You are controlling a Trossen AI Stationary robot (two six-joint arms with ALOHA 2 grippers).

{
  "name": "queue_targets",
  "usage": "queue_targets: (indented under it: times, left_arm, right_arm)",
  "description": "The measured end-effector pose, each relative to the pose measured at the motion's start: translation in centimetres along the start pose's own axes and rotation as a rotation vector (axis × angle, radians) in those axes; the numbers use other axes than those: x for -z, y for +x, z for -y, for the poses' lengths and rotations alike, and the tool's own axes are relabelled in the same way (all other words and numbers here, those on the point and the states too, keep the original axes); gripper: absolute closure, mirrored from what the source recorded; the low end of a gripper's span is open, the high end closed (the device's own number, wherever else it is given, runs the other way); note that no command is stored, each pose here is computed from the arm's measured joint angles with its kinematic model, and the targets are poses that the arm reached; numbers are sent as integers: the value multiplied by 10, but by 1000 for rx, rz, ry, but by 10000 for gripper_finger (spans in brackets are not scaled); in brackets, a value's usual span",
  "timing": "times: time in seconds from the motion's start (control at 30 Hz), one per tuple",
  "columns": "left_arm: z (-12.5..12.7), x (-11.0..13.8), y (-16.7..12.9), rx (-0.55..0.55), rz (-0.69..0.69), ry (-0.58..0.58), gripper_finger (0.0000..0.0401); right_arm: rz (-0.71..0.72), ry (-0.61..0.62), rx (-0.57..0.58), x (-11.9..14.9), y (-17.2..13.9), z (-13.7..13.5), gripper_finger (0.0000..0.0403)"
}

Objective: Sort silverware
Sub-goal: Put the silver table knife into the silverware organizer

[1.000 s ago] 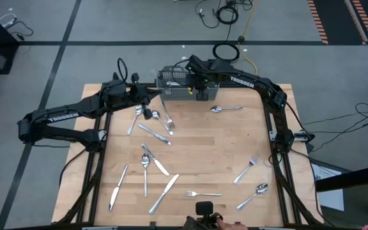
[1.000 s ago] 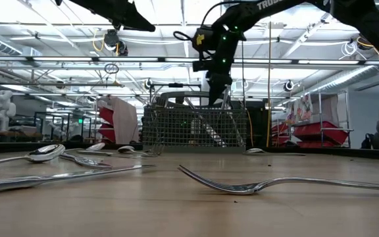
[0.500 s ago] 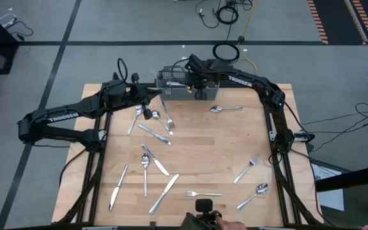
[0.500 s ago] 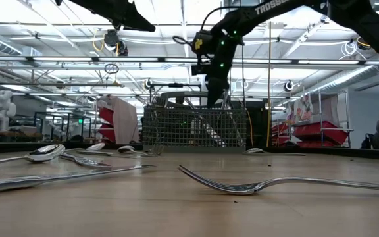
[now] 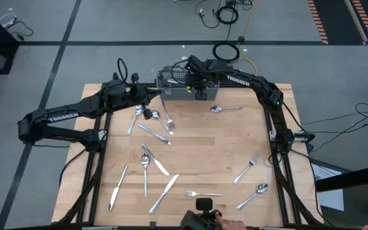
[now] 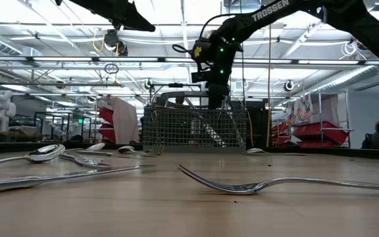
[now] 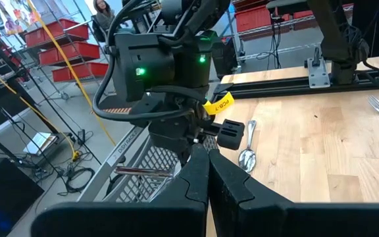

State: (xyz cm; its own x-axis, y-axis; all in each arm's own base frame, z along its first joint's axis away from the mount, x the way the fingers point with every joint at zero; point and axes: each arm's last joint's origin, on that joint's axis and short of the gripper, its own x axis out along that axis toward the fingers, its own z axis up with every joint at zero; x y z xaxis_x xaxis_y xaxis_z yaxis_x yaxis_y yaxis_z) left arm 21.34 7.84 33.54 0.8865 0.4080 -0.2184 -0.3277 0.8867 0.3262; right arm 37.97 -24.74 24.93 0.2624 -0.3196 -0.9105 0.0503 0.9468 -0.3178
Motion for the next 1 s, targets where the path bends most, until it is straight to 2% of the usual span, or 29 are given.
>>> queue_targets:
  times: [0.6, 1.0]
  left_arm:
    - [0, 0, 0, 0, 0, 2, 393]
    - [0, 0, 0, 1, 0, 1, 393]
  right_arm:
    - [-28, -19, -21, 3, 6, 0, 403]
    - [-116, -58, -61, 12, 7, -2, 403]
